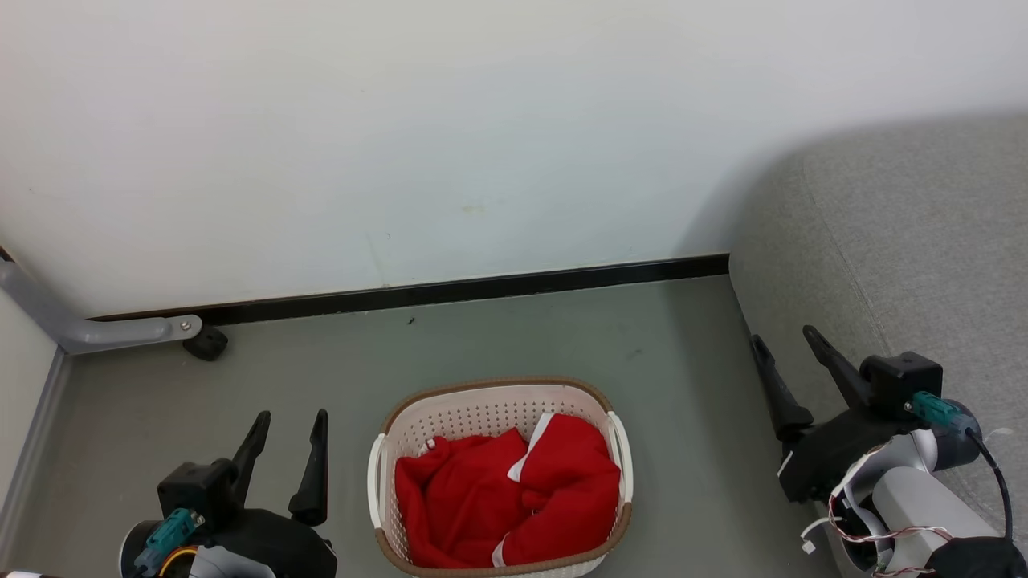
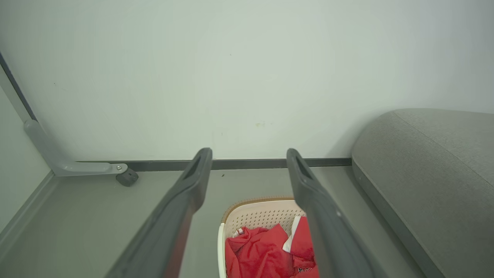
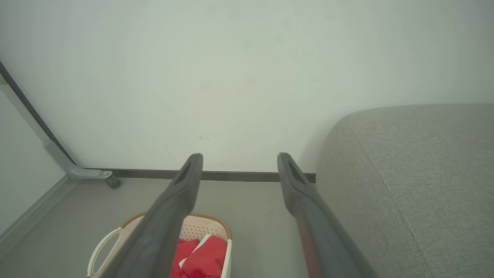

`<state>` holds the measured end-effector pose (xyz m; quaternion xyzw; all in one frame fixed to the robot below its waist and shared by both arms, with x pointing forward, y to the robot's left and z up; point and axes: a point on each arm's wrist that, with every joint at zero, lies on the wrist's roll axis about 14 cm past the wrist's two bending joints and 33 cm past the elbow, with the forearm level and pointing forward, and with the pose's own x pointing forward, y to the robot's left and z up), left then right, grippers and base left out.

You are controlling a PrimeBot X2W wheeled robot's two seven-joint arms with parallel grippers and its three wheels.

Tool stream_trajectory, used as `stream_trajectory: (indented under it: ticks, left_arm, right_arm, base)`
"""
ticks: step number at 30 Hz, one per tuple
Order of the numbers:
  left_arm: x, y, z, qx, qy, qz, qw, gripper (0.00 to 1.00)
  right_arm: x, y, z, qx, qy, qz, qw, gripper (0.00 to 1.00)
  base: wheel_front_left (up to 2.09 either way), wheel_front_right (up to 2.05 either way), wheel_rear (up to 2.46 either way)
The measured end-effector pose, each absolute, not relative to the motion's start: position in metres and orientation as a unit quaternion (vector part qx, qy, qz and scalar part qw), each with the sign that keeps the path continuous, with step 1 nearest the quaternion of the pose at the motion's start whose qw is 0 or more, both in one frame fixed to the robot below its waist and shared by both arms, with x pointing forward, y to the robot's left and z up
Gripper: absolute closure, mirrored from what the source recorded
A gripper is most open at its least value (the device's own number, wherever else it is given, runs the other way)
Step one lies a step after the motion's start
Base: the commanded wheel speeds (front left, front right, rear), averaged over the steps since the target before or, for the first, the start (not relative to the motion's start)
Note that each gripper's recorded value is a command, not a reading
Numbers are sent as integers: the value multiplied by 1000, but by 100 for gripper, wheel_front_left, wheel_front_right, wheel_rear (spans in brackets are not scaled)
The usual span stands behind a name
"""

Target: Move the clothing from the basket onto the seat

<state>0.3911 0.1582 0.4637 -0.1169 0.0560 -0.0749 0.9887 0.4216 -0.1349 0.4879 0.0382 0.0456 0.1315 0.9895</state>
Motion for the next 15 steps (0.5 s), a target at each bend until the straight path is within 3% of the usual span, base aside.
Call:
stream_trajectory:
  ticks: [15]
  left_arm:
    - [394, 173, 465, -118, 52, -41, 991, 0]
  right_arm:
    - [424, -156, 486, 37, 48, 87, 994, 0]
  base:
    - [0, 0, 0]
